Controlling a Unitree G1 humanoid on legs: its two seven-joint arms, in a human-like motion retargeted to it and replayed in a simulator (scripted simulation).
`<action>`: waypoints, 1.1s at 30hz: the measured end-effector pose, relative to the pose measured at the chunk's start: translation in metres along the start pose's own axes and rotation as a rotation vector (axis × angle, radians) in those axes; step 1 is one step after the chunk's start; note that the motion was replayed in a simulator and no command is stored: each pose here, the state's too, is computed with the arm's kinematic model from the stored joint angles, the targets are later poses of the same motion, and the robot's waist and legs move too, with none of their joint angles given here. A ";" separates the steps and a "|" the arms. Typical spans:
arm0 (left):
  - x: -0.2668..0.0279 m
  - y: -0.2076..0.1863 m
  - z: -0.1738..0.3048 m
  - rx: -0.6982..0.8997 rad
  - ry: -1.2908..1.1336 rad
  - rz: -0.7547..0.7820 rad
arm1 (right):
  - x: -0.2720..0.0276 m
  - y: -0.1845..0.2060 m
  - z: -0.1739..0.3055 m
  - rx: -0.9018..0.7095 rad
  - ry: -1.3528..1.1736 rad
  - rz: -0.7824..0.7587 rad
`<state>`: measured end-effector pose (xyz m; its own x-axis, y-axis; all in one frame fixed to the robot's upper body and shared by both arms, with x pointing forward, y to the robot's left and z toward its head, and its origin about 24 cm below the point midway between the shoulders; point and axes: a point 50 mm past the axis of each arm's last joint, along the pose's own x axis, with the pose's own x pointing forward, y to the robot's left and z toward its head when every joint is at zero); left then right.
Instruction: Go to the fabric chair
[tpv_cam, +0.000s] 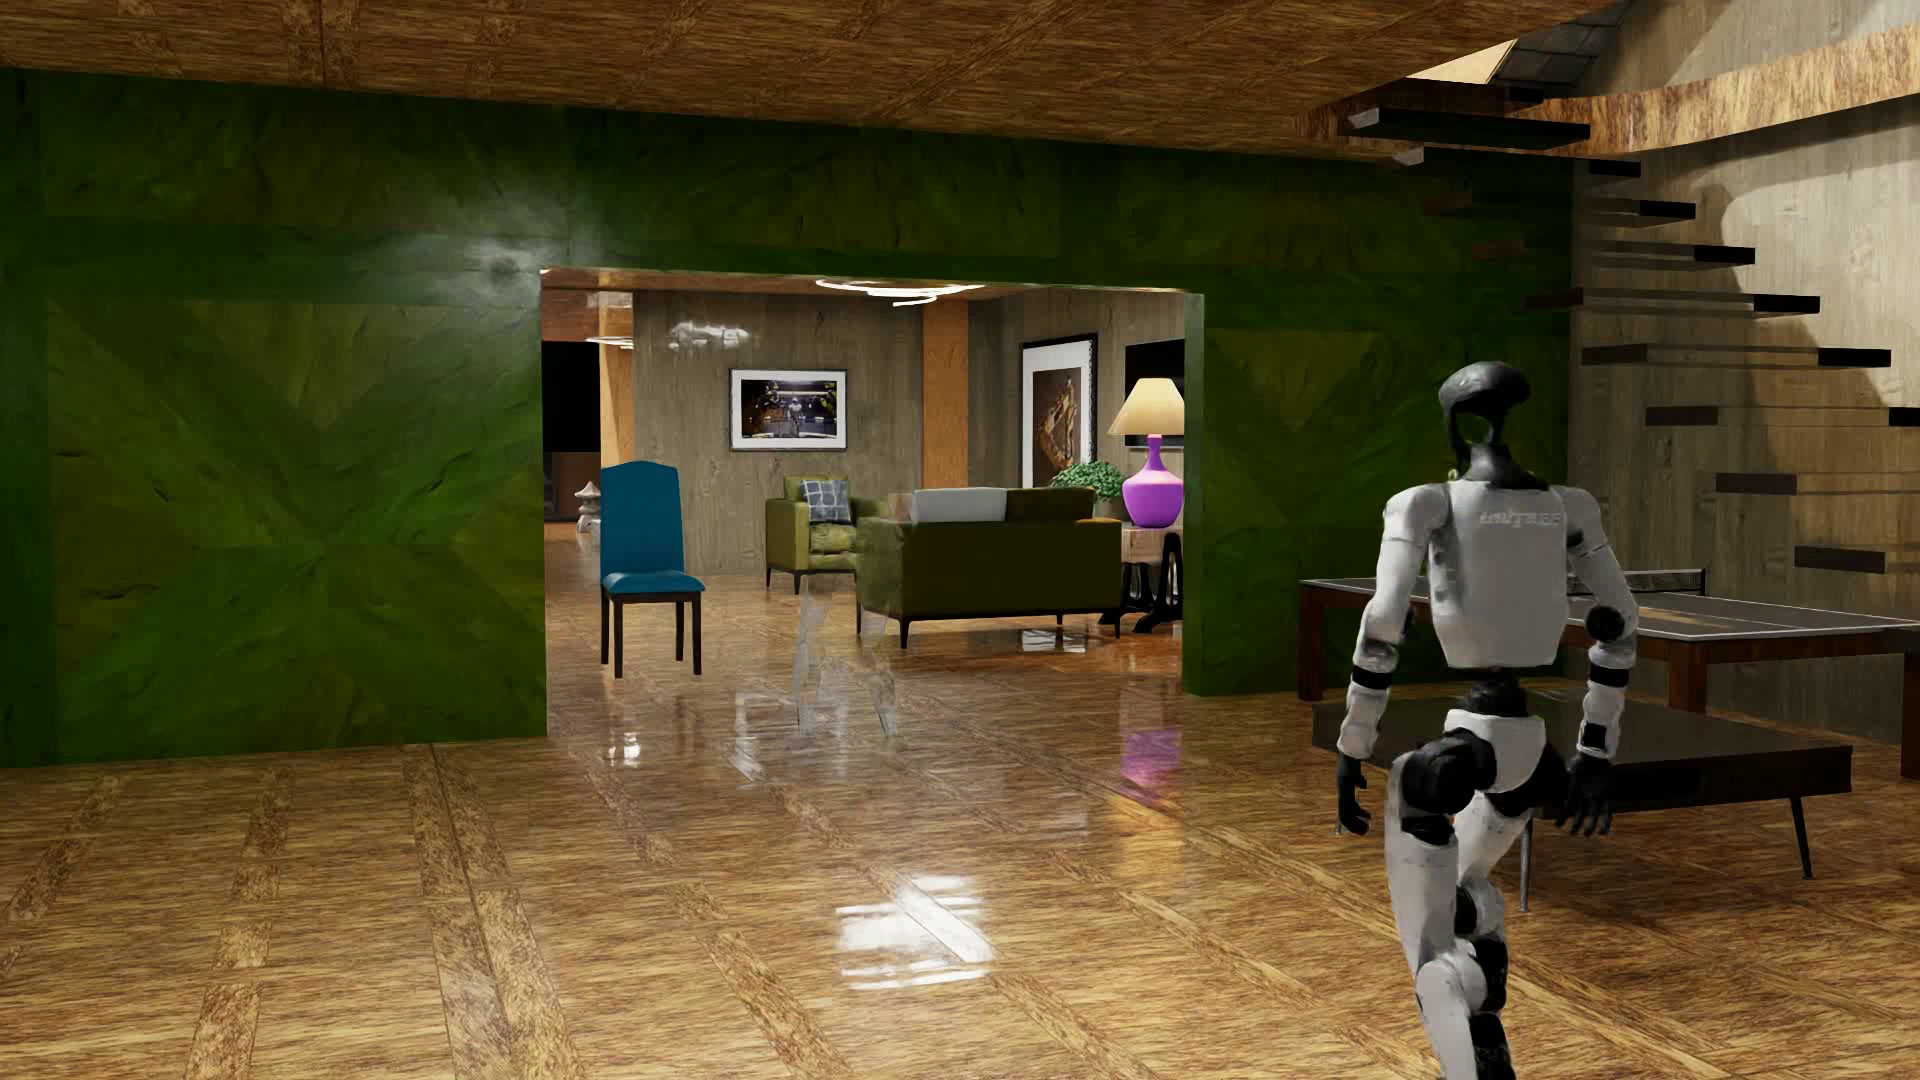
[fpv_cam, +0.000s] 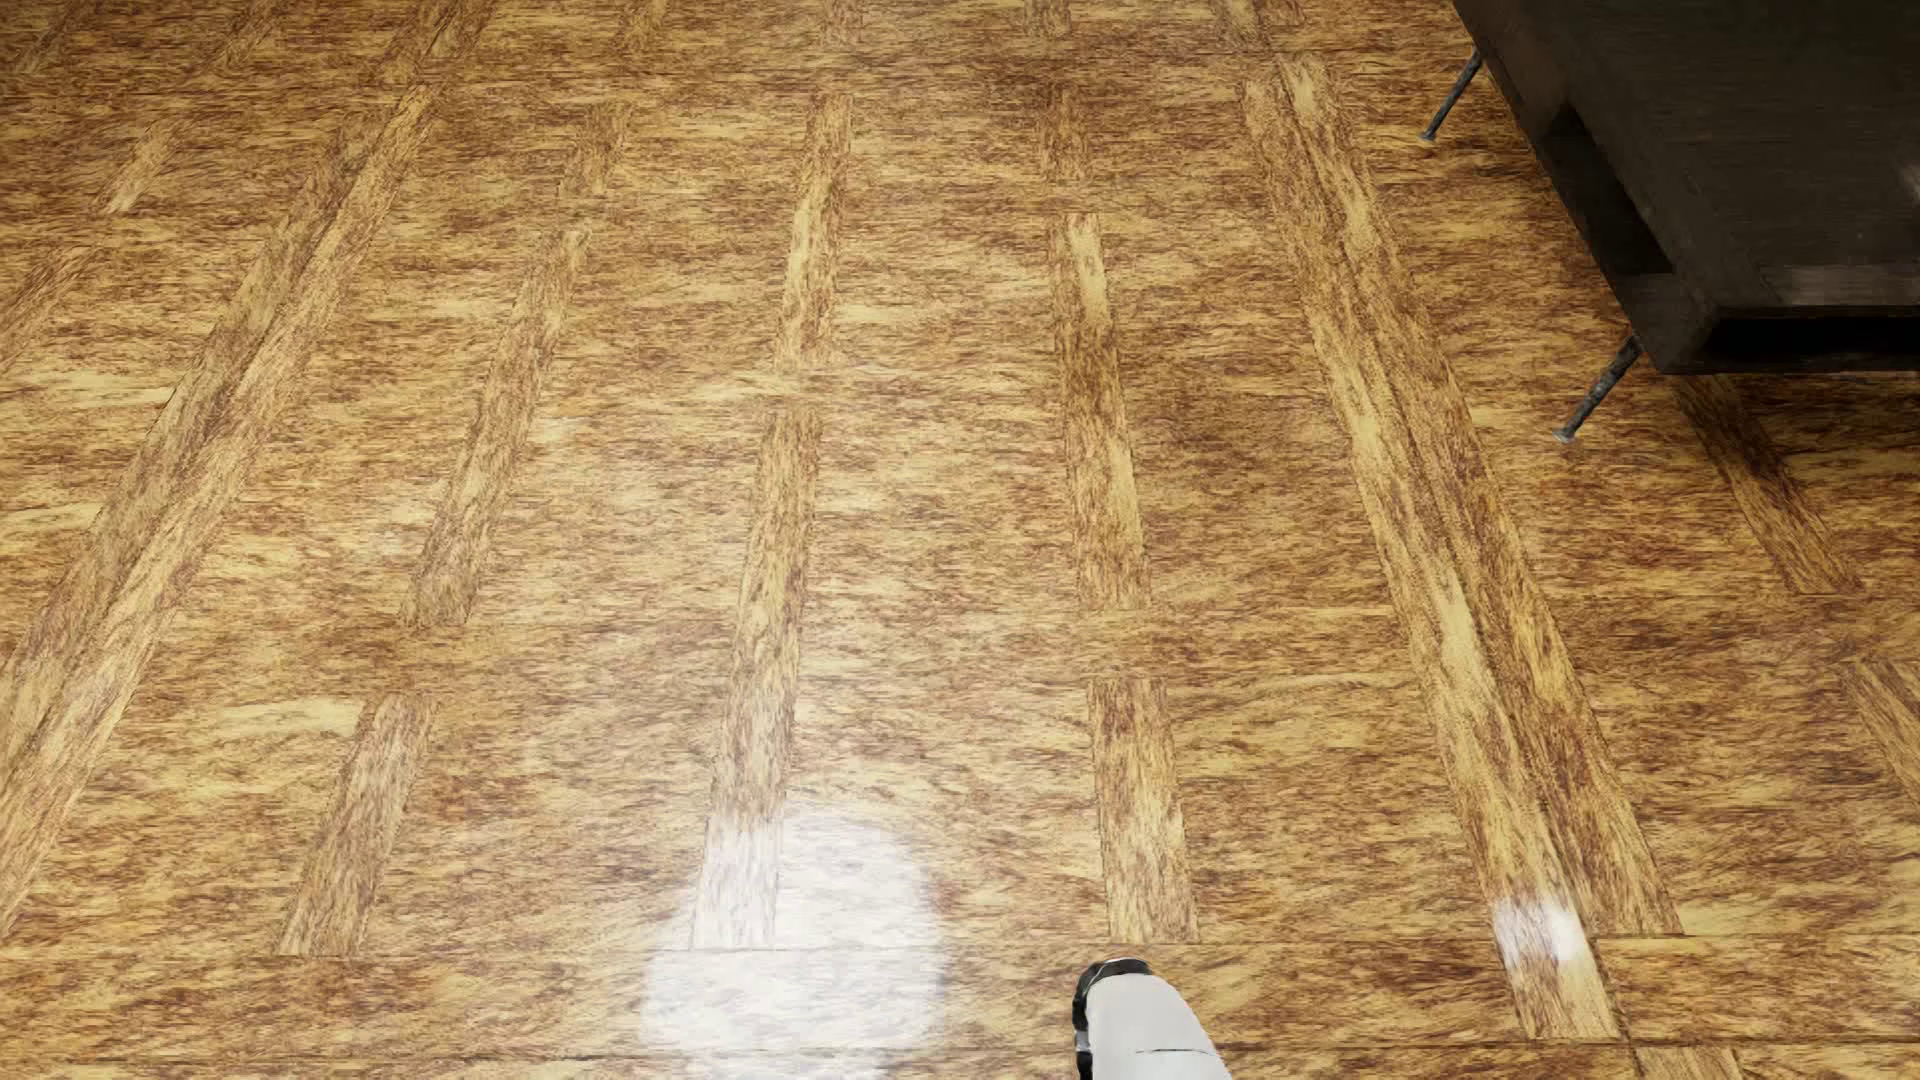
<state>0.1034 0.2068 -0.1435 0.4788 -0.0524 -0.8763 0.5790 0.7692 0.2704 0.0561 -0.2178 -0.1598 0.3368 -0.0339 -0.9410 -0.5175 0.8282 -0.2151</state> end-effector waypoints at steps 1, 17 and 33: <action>0.002 0.004 0.008 -0.005 -0.024 0.011 | -0.001 0.004 -0.013 -0.019 0.050 0.016; -0.028 -0.055 -0.036 -0.093 0.051 -0.110 | -0.007 -0.090 0.080 0.017 -0.265 -0.232; 0.008 0.024 0.029 0.023 -0.073 0.055 | 0.006 -0.009 0.016 -0.140 -0.011 0.009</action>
<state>0.1402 0.2068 -0.1321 0.5571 -0.0574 -0.8285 0.5649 0.7574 0.3274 0.0753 -0.2170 -0.1597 0.3397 -0.0197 -0.9403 -0.6248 0.7426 -0.2413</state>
